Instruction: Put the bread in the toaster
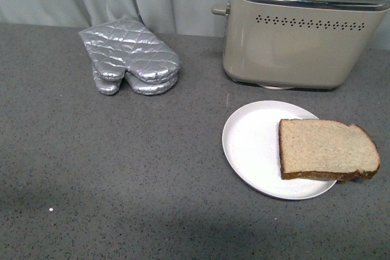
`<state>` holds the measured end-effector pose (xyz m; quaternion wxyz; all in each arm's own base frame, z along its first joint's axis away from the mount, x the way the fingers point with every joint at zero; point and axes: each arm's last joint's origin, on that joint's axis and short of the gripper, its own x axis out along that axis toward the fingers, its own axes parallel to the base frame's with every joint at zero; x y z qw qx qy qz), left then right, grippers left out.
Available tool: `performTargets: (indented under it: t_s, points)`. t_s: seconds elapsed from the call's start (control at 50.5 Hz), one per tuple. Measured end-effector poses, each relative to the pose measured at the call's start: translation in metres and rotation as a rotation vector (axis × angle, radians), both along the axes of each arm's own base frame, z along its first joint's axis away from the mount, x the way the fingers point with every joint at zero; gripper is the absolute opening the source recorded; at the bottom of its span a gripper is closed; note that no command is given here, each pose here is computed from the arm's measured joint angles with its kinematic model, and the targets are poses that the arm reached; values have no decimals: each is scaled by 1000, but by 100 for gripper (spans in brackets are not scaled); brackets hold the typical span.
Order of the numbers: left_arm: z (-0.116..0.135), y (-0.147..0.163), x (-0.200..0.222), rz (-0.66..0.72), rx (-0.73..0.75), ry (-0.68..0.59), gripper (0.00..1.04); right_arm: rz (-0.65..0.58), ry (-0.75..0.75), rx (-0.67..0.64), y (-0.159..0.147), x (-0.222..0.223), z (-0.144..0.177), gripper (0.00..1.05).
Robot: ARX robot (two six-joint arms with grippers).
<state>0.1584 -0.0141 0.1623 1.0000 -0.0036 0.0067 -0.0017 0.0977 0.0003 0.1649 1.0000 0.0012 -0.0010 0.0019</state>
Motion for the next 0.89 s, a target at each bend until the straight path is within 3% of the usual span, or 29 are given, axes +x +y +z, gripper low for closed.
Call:
performTargets:
  t_s: [0.257, 0.891]
  points:
    - [2, 13, -14, 5, 0, -6, 4, 0, 0, 0, 0, 0, 0, 95]
    - [11, 14, -38, 3, 0, -34, 4, 0, 0, 0, 0, 0, 0, 95]
